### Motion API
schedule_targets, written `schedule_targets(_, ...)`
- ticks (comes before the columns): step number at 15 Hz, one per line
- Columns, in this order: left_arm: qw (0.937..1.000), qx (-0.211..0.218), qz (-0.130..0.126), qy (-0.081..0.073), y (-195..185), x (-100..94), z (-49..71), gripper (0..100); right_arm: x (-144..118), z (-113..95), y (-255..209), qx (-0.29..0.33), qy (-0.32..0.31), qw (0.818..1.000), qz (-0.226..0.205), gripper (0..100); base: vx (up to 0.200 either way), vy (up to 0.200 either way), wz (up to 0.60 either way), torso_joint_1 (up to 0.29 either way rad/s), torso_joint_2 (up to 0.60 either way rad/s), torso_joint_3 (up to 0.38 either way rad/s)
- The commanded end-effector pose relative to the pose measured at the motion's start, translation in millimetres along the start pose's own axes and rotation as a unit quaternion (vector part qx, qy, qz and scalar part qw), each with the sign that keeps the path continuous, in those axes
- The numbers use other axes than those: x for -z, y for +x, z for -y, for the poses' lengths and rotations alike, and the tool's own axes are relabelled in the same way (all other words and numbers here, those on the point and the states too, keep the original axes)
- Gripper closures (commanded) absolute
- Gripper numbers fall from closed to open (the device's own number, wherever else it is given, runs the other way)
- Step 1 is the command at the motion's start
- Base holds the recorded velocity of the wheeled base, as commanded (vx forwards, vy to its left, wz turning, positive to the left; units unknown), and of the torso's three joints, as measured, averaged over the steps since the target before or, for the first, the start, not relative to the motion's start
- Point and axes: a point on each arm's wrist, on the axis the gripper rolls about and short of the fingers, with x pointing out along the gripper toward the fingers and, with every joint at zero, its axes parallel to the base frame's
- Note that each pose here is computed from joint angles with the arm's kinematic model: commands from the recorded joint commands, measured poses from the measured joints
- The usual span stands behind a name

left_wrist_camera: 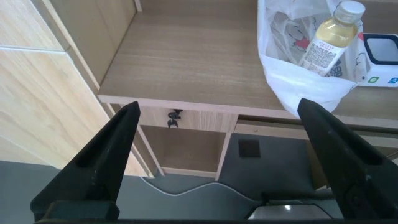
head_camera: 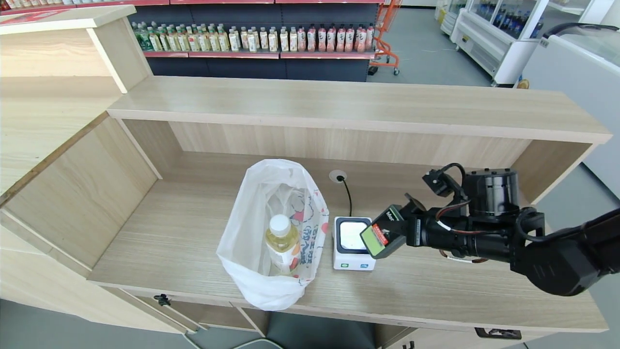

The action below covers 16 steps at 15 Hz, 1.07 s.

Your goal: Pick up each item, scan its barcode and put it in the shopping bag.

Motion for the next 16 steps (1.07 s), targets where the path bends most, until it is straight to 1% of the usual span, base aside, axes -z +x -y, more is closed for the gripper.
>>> schedule_targets(1,1.0,0.0,-0.001,0.0,0.1,-0.1,0.0,0,2.6,2.2,13.2,-0.003,0.002,1.0,-0.009,100,0.0,0.0,0.0,0.0,0.0,0.0)
schedule_targets(5,1.0,0.0,-0.001,0.0,0.1,-0.1,0.0,0,-3.3,-2.6,37.9,-0.019,-0.007,1.0,-0.005,100,0.0,0.0,0.0,0.0,0.0,0.0)
schedule_targets(11,1.0,0.0,-0.001,0.0,0.1,-0.1,0.0,0,3.1,-3.6,61.3,-0.029,-0.009,0.999,-0.017,100,0.0,0.0,0.0,0.0,0.0,0.0)
schedule_targets(13,1.0,0.0,-0.001,0.0,0.1,-0.1,0.0,0,6.3,-0.8,72.1,-0.033,-0.014,0.999,-0.008,100,0.0,0.0,0.0,0.0,0.0,0.0)
schedule_targets(16,1.0,0.0,-0.001,0.0,0.1,-0.1,0.0,0,6.9,0.9,76.7,-0.033,-0.015,0.999,-0.007,100,0.0,0.0,0.0,0.0,0.0,0.0)
